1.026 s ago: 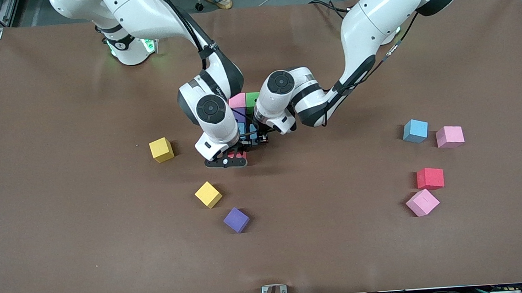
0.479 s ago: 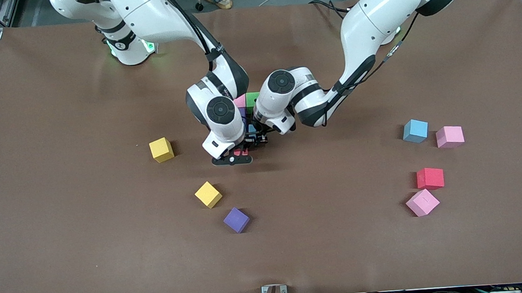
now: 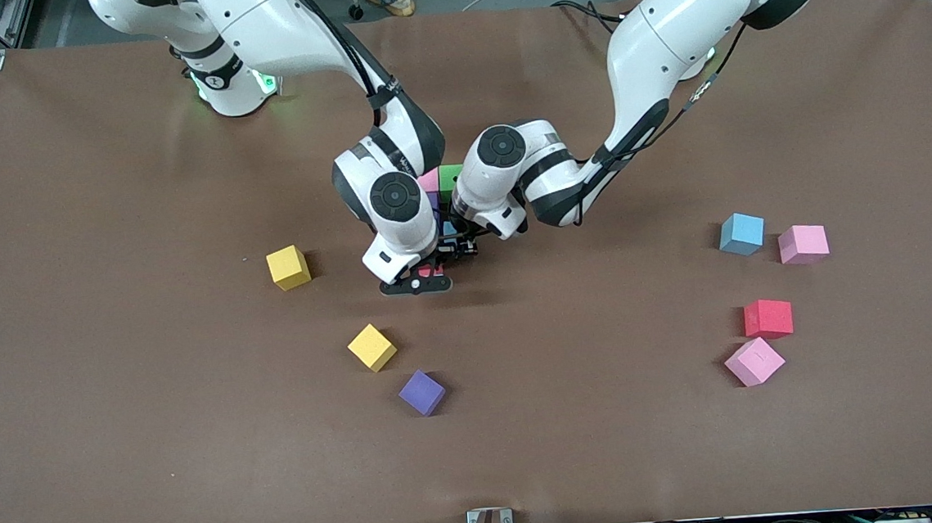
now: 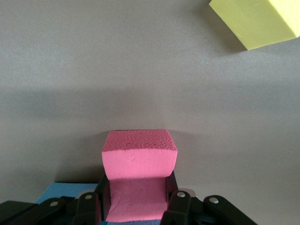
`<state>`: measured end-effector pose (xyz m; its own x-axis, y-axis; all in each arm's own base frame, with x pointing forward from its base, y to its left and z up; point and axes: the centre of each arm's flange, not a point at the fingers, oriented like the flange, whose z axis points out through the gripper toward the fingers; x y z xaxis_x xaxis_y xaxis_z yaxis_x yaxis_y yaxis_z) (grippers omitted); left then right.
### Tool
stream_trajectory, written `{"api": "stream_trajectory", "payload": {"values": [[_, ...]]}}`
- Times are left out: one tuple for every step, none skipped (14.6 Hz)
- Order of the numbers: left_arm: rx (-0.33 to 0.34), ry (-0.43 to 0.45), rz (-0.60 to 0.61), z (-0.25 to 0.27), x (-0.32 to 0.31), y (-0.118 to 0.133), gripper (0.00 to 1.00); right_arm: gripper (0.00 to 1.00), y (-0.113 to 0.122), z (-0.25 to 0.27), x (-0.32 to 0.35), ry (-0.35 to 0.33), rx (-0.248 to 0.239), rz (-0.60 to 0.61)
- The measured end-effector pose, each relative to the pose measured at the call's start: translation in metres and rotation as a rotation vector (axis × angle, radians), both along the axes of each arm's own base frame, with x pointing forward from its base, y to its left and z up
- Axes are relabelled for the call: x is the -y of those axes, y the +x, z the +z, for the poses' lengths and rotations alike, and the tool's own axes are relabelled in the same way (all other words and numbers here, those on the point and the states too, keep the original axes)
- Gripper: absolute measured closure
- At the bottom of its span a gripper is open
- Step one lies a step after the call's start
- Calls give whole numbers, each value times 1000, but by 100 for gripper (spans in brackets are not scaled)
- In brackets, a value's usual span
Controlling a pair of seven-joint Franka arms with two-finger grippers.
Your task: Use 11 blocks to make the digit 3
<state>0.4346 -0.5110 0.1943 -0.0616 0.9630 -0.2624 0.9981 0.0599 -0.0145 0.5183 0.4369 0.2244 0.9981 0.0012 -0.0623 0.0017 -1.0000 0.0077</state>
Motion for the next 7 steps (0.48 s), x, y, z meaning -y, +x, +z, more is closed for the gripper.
{"api": "stream_trajectory", "payload": {"values": [[0,0,0,0,0,0,44,52,0,0,0,-2,-3,0],[0,0,-1,0,0,0,44,52,0,0,0,-3,-4,1],[0,0,-2,0,1,-1,44,52,-1,0,0,-3,-5,1],[0,0,-4,0,2,-2,44,52,-1,0,0,-4,-6,1],[0,0,-7,0,3,-3,44,52,-1,0,0,-6,-9,1],[0,0,-8,0,4,-4,44,52,-2,-1,0,-7,-11,2],[0,0,-9,0,4,-5,44,52,-2,-1,0,-8,-12,2]]}}
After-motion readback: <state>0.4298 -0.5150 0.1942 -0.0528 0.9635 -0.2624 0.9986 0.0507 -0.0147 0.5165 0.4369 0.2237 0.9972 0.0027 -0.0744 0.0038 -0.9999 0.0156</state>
